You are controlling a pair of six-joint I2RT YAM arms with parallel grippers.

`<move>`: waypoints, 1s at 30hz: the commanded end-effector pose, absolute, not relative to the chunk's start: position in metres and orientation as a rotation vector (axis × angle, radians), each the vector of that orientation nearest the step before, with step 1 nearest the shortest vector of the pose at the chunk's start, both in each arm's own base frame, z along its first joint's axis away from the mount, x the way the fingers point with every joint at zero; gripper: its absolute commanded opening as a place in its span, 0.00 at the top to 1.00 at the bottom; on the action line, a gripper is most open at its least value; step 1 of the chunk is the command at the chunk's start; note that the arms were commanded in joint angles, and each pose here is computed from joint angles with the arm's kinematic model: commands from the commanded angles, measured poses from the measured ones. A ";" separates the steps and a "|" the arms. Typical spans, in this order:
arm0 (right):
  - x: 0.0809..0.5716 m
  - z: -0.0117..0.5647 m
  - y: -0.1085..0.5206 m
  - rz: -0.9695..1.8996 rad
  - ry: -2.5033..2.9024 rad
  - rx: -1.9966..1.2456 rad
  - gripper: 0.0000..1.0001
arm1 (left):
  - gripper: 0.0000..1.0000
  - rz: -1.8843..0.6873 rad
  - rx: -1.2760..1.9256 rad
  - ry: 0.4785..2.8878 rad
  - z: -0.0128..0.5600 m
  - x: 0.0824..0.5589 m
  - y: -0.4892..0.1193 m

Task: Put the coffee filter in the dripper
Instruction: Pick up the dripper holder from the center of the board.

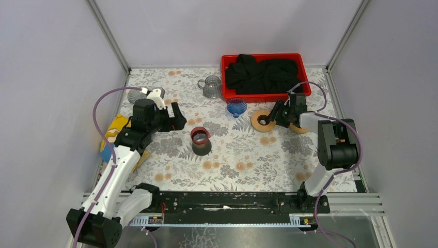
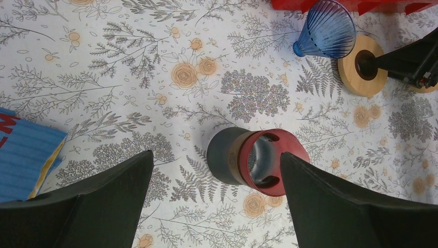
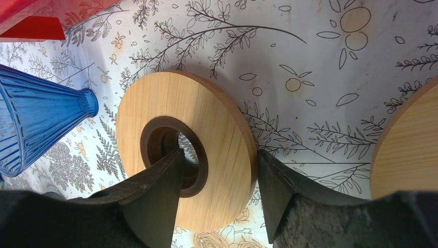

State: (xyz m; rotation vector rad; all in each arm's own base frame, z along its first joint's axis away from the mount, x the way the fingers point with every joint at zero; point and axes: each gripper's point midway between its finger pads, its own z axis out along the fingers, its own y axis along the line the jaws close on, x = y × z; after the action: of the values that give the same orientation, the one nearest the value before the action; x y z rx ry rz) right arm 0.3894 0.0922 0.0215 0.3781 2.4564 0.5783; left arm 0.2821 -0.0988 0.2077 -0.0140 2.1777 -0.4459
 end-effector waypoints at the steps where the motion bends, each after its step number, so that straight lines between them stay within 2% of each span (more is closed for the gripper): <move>1: 0.385 0.013 0.082 0.502 2.500 0.394 0.39 | 0.00 -0.472 0.022 2.124 0.215 0.291 -0.103; 14: 0.376 0.000 0.071 0.292 2.578 0.378 0.39 | 0.00 -0.470 0.017 2.130 0.213 0.291 -0.102; 30: 0.374 0.003 0.091 0.290 2.611 0.251 0.42 | 0.00 -0.497 0.024 2.149 0.209 0.291 -0.105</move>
State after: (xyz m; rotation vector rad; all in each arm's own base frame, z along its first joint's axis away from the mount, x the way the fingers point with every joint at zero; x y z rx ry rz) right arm 0.3898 0.0922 0.0170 0.2792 2.5248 0.3472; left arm 0.2828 -0.1020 0.2022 -0.0072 2.2003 -0.4768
